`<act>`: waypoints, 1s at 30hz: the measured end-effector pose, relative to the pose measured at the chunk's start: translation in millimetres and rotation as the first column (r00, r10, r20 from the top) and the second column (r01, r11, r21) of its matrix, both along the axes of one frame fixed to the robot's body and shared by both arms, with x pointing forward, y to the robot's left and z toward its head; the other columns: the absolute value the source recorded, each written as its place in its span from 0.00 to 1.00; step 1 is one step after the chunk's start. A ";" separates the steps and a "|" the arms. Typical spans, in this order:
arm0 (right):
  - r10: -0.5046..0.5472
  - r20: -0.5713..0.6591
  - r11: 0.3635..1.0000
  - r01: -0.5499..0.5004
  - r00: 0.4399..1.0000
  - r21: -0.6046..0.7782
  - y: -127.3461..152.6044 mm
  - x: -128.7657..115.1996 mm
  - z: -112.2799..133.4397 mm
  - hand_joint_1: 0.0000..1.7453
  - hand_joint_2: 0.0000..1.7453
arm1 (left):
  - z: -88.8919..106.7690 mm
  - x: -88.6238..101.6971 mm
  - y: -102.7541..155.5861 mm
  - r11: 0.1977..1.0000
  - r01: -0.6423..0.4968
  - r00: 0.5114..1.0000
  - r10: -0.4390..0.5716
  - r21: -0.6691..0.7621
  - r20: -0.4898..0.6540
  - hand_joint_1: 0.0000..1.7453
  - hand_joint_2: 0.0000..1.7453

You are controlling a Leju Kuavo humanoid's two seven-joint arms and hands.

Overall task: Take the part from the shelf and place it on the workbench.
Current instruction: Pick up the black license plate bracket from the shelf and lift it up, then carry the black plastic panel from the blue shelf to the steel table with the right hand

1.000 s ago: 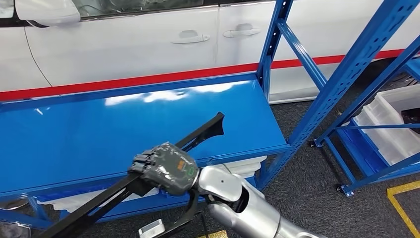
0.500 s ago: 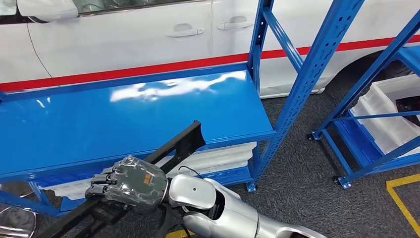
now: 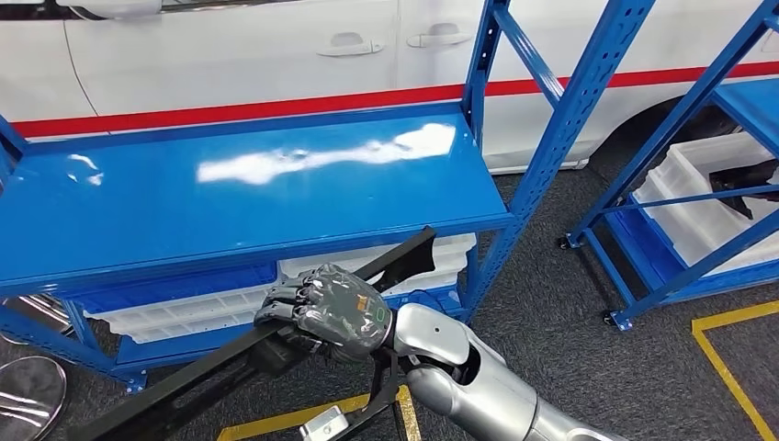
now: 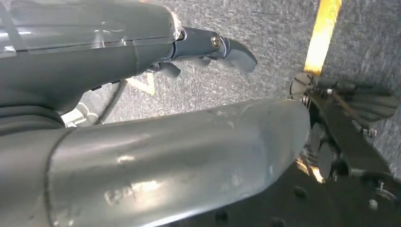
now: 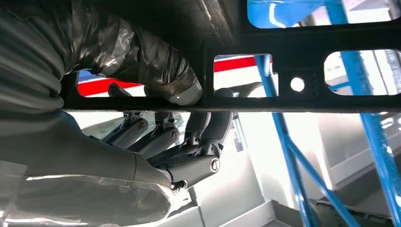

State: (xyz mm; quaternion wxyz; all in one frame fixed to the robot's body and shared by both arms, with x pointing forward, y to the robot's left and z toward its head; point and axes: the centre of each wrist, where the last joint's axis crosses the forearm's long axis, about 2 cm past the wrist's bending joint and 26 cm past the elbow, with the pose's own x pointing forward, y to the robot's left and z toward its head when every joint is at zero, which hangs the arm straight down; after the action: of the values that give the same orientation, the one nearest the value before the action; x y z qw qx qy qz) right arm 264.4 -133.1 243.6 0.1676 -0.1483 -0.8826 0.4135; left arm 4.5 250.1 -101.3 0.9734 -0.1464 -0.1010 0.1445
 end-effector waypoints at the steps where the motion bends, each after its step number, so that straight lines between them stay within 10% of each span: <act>1: -0.009 0.002 1.000 0.009 1.000 -0.003 -3.2 0.1 -0.2 1.00 1.00 | 0.5 1.9 -2.8 1.000 0.002 1.000 -0.002 -0.004 0.005 0.00 0.00; 30: -0.093 -0.038 0.996 0.093 0.995 -0.013 -25.7 -4.2 -11.4 1.00 1.00 | 5.8 -1.1 4.8 0.999 0.037 0.999 -0.037 -0.017 0.003 0.00 0.00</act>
State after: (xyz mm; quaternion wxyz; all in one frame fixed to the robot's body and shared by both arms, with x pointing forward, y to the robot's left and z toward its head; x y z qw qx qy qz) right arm 260.2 -158.8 232.2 0.2027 -0.1823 -0.8690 0.4130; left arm 3.4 254.9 -95.5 0.9745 -0.1567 -0.0984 0.1270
